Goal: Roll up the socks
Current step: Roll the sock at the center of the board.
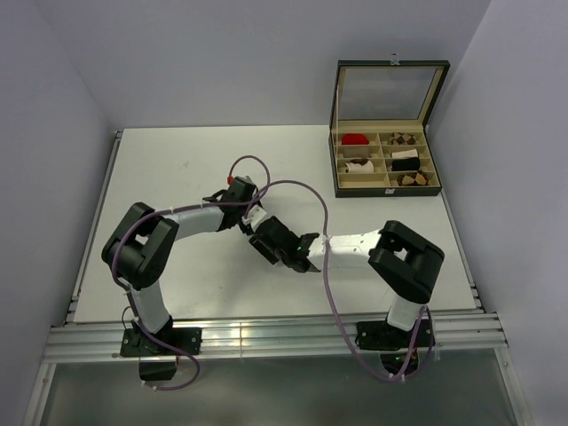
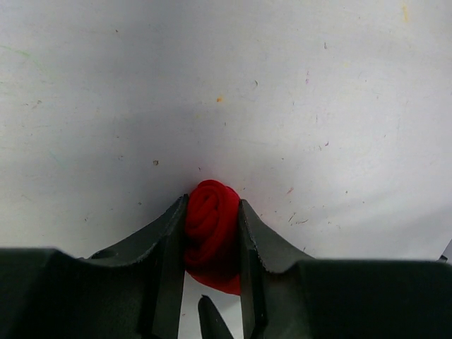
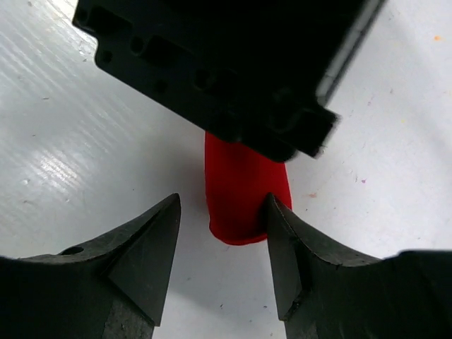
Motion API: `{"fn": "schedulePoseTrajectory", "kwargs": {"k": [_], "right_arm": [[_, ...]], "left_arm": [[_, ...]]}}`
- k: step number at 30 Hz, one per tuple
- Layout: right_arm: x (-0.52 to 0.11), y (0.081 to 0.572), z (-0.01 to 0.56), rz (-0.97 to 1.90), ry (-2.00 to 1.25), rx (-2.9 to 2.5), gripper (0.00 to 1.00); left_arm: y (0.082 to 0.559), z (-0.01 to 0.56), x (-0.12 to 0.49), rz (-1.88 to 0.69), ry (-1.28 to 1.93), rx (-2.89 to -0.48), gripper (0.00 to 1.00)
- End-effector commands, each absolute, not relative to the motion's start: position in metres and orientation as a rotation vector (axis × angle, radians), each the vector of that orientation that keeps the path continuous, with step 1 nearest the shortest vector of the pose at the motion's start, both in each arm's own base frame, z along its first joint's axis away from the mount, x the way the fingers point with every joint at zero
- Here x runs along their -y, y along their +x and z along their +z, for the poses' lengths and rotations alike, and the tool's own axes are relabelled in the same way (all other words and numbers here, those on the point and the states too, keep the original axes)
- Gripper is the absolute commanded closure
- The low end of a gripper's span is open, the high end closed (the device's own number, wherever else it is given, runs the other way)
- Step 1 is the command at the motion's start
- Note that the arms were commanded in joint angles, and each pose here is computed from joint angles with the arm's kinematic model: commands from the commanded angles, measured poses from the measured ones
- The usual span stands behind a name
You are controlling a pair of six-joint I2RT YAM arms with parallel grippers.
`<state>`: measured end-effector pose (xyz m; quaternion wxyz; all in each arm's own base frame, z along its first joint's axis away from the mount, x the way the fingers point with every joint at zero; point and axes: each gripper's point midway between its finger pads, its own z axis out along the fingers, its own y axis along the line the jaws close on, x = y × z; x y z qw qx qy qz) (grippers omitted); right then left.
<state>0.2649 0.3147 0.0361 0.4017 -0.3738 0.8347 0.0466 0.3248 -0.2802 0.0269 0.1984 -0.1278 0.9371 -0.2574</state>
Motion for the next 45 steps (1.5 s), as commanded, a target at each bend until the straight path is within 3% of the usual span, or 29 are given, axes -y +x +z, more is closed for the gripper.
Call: {"fn": "schedulePoseTrajectory", "kwargs": {"k": [1,4,7,8,9,16,21,29,36,41,45], "right_arm": [[-0.308,0.278,0.030,-0.063,-0.952,-2.068,0.41],[-0.303,0.278,0.019,-0.104,-0.962,-2.088,0.49],[-0.304,0.272,0.013,-0.064,-0.986,-2.117,0.79],[-0.304,0.270,0.012,-0.041,-0.983,-2.129,0.95],[-0.303,0.269,0.012,-0.019,-0.981,-2.144,1.00],[-0.309,0.258,0.013,0.264,-0.958,-2.256,1.00],[-0.308,0.257,0.019,0.517,-0.892,-2.334,1.00],[-0.306,0.258,0.013,0.780,-0.798,-2.442,1.00],[-0.302,0.264,0.015,0.824,-0.757,-2.460,1.00],[-0.295,0.277,0.035,0.724,-0.726,-2.404,0.65],[-0.291,0.289,0.047,0.557,-0.729,-2.348,0.52]], "left_arm": [[0.309,0.006,0.271,-0.620,-0.307,-2.716,0.66],[0.310,0.006,0.272,-0.625,-0.303,-2.715,0.65],[0.310,0.008,0.271,-0.627,-0.301,-2.710,0.63],[0.310,0.008,0.271,-0.624,-0.304,-2.708,0.61],[0.311,0.011,0.270,-0.624,-0.302,-2.699,0.59],[0.317,0.027,0.268,-0.631,-0.350,-2.643,0.41],[0.315,0.030,0.267,-0.645,-0.386,-2.625,0.39],[0.309,0.021,0.268,-0.667,-0.414,-2.645,0.43],[0.305,0.004,0.268,-0.646,-0.419,-2.686,0.60],[0.305,0.002,0.269,-0.636,-0.396,-2.694,0.71],[0.304,0.002,0.269,-0.627,-0.374,-2.706,0.73]]}}
